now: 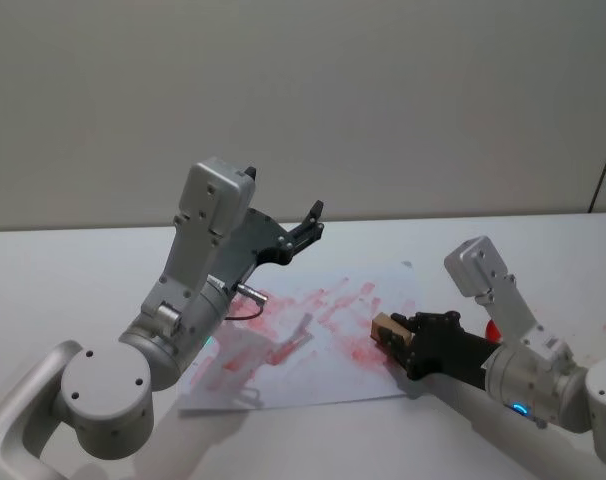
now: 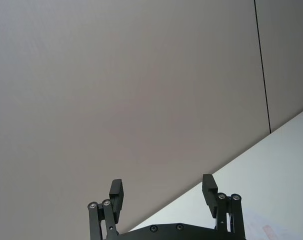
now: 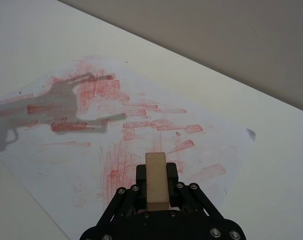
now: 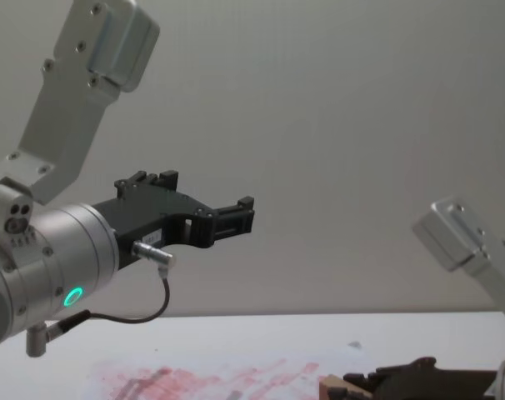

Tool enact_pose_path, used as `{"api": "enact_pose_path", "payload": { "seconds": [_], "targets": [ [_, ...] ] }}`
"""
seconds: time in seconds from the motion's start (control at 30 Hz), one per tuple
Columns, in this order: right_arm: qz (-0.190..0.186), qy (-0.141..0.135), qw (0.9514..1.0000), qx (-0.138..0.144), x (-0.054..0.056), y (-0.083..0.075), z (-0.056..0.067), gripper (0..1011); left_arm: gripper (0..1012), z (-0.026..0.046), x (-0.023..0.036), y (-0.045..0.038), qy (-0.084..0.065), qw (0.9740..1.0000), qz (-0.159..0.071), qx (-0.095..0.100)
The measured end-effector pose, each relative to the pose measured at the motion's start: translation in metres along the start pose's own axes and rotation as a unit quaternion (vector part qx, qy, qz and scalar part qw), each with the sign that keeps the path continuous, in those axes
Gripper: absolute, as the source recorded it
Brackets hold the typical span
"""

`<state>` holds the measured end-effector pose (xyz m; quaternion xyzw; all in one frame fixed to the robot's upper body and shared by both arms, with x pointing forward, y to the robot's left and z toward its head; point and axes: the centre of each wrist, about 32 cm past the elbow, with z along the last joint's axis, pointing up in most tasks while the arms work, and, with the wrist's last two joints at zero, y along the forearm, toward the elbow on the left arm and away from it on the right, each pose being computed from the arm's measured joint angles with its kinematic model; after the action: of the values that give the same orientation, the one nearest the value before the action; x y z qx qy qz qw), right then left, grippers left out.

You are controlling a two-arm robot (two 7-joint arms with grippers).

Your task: Use the one hand to pick up the stamp and affix it onto the A4 paper.

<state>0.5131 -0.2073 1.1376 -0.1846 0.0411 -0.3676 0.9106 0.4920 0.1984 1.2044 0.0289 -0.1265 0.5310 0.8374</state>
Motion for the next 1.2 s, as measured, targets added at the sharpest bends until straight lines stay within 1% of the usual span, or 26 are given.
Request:
{"api": "enact_pose_path", "payload": {
  "seconds": [0.17,0.27,0.37,0.4,0.5,0.67,0.77,0.8,0.87,0.97,1.1,1.2],
  "targets": [
    [-0.012,-0.009,0.9997,0.021,0.0,-0.004,0.005,217,1001,0.0,0.0,0.0,0.0,1.0,0.0,0.0],
    [-0.023,-0.015,0.9986,0.044,0.0,-0.009,0.012,217,1001,0.0,0.0,0.0,0.0,1.0,0.0,0.0],
    [-0.033,-0.018,0.9974,0.062,0.0,-0.014,0.016,217,1001,0.0,0.0,0.0,0.0,1.0,0.0,0.0],
    [-0.042,-0.018,0.9963,0.073,0.0,-0.018,0.019,216,1001,0.0,0.0,0.0,0.0,1.0,0.0,0.0],
    [-0.059,-0.018,0.994,0.091,-0.001,-0.026,0.022,217,1001,0.0,0.0,0.0,0.0,1.0,0.0,0.0],
    [-0.088,-0.015,0.9897,0.112,-0.002,-0.041,0.025,217,1001,0.0,0.0,0.0,0.0,1.0,0.0,0.0],
    [-0.108,-0.009,0.9871,0.118,-0.003,-0.05,0.025,217,1001,0.0,0.0,0.0,0.0,1.0,0.0,0.0],
    [-0.118,-0.006,0.9859,0.119,-0.004,-0.056,0.023,217,1001,0.0,0.0,0.0,0.0,1.0,0.0,0.0],
    [-0.127,-0.001,0.9848,0.119,-0.005,-0.061,0.022,217,1001,0.0,0.0,0.0,0.0,1.0,0.0,0.0],
    [-0.152,0.014,0.9819,0.111,-0.007,-0.073,0.018,217,1001,0.0,0.0,0.0,0.0,1.0,0.0,0.0],
    [-0.169,0.026,0.9801,0.101,-0.008,-0.082,0.014,216,1001,0.0,0.0,0.0,0.0,1.0,0.0,0.0],
    [-0.189,0.041,0.9776,0.083,-0.009,-0.091,0.009,217,1001,0.0,0.0,0.0,0.0,1.0,0.0,0.0]
  ]
}}
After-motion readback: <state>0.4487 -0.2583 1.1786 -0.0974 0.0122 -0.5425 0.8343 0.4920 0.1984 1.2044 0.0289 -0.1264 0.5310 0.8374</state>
